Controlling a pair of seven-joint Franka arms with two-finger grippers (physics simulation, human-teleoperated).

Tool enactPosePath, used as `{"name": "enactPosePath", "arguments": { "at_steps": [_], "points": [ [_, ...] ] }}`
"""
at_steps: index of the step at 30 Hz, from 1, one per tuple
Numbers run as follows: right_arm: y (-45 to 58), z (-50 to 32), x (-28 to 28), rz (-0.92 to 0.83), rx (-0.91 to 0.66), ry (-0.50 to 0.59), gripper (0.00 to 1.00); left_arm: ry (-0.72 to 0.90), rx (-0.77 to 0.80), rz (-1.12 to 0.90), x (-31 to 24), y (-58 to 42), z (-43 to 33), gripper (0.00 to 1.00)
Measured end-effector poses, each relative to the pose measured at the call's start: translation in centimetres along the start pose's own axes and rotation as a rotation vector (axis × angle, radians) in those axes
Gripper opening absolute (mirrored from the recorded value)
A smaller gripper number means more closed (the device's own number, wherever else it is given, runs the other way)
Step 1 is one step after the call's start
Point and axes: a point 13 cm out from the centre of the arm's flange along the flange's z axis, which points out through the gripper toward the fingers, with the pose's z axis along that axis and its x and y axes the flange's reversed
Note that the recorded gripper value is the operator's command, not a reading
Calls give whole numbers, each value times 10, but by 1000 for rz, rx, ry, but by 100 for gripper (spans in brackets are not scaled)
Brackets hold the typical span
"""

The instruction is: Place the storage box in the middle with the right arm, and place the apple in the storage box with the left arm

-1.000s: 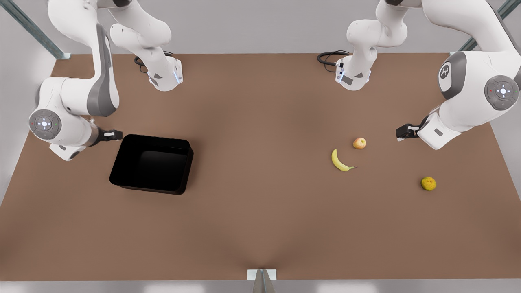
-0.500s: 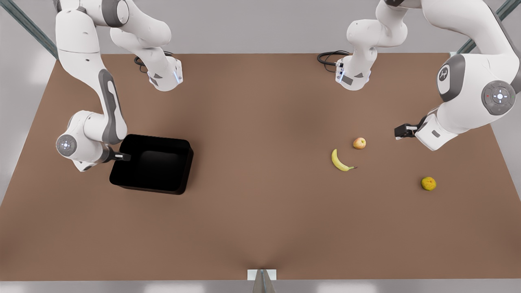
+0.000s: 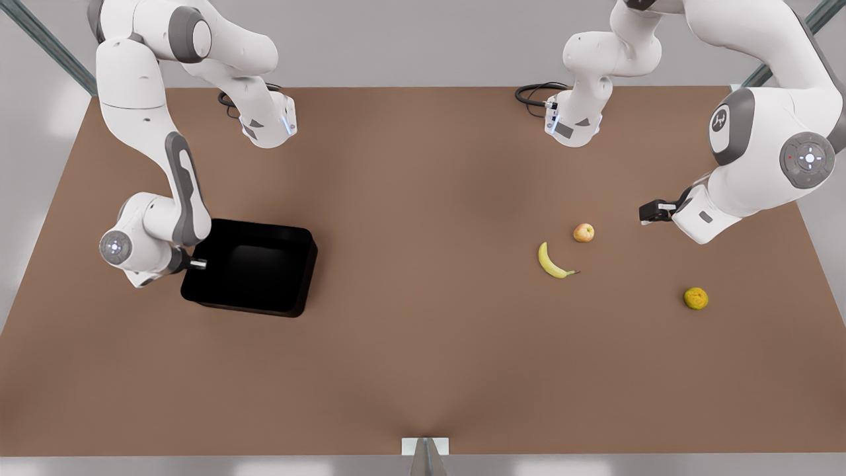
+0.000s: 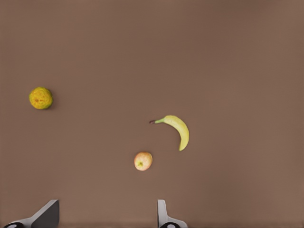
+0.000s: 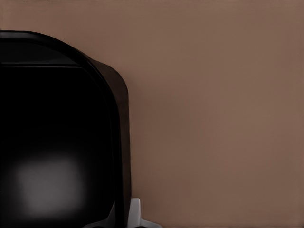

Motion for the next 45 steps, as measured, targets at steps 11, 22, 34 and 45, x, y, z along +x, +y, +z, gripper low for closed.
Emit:
{"name": "enactPosePath", "arguments": {
  "at_steps": [11, 22, 34, 45],
  "points": [
    [51, -123, -49, -99, -24, -151, 21, 4, 0, 2, 1, -1, 0, 100],
    [348, -199, -88, -441, -118, -274, 21, 8, 0, 4, 1, -3, 1, 100],
    [508, -119, -68, -515, -140, -258, 21, 21, -1, 4, 2, -3, 5, 100],
    [513, -127, -74, -456, -159, -292, 100, 213, -52, 86, 47, -72, 134, 100]
  ]
}}
